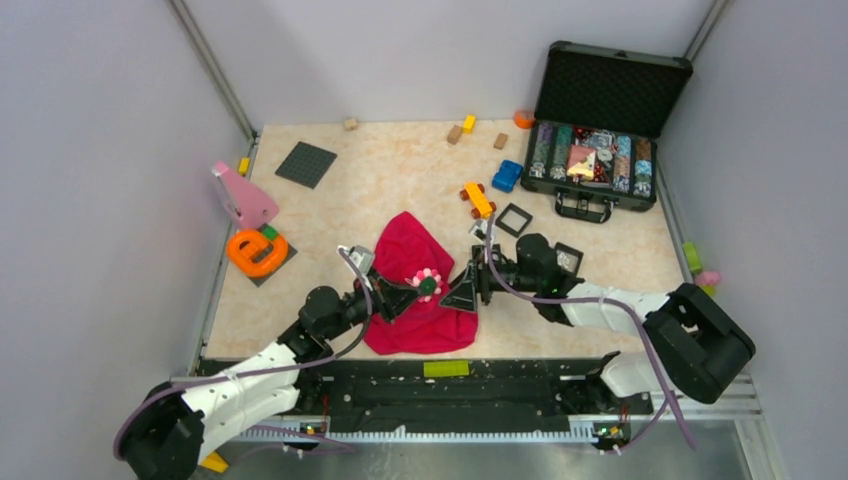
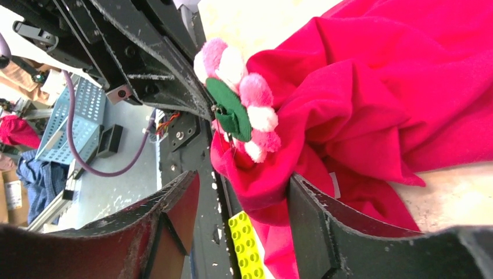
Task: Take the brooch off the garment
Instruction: Remove the brooch from the clothes.
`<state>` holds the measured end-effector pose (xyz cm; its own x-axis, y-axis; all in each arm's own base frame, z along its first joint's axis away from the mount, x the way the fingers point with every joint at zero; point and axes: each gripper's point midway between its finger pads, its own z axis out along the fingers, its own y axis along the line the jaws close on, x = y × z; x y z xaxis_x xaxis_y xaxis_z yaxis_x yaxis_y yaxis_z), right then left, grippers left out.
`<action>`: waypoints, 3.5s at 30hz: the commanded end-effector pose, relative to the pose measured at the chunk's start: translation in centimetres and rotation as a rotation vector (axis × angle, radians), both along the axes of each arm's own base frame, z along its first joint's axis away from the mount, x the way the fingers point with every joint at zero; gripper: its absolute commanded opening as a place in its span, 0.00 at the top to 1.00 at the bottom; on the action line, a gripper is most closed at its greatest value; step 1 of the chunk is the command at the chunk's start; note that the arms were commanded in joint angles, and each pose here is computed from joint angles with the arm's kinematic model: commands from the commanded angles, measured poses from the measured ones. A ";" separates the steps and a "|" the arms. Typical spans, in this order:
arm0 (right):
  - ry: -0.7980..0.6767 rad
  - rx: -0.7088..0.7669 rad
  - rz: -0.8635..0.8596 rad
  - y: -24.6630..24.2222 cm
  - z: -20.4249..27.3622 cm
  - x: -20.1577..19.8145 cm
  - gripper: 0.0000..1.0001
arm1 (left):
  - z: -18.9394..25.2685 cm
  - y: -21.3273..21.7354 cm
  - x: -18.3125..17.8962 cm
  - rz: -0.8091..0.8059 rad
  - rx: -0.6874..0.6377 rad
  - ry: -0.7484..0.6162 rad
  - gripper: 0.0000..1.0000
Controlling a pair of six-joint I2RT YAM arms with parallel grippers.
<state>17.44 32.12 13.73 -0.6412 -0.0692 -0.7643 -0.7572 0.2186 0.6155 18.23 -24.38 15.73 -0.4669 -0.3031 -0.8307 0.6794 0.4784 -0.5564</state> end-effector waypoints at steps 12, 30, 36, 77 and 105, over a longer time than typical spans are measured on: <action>0.006 0.070 0.041 1.8 1.1 -0.4 0.95 | 2.4 0.1 0.4 0.001 -0.067 -0.039 1.00; 0.036 0.053 -0.059 1.1 1.8 2.3 0.76 | 0.9 -1.1 -1.4 -0.124 -0.060 0.023 1.00; 0.061 -0.011 -0.101 0.7 0.5 2.9 0.89 | -0.2 -2.3 -1.5 -0.176 -0.068 0.139 1.00; 0.253 0.045 -0.139 -1.8 -2.8 4.0 0.27 | -6.8 -3.9 0.5 -0.326 -0.151 0.489 1.00; 0.221 -0.022 -0.014 -0.9 -6.0 1.2 0.52 | -7.8 -3.9 0.2 -0.292 -0.093 0.412 1.00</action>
